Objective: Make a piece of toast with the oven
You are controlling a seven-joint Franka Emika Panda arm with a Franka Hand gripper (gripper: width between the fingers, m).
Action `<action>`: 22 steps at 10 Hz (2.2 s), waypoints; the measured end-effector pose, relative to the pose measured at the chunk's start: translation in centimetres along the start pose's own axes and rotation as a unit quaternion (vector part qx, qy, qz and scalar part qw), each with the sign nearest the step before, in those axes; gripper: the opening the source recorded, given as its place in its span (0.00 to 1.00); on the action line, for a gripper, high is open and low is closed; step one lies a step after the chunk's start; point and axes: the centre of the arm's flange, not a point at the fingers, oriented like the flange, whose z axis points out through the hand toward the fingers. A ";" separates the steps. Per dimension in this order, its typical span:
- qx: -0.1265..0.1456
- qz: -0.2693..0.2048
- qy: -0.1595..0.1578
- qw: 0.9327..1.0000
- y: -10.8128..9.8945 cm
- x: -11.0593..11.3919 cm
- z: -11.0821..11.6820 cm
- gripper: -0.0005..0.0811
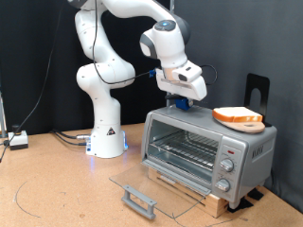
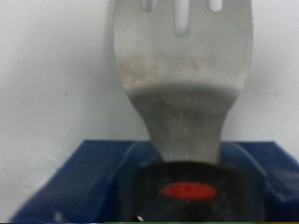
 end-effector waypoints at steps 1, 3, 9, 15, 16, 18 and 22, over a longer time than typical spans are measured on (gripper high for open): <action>0.005 0.002 0.010 1.000 -0.1 -0.1 -1.3 0.48; 0.011 0.003 0.013 1.000 -0.4 -0.5 -1.9 0.48; -0.118 0.201 0.108 0.966 6.1 -4.4 -5.1 0.48; -0.106 0.221 0.100 0.964 9.9 -12.1 -8.2 0.48; -0.107 0.222 0.100 0.964 9.9 -12.0 -8.2 0.48; -0.111 0.202 0.098 0.968 9.6 -10.6 -8.6 0.48; -0.125 0.170 0.042 0.977 8.6 -5.7 -8.3 0.48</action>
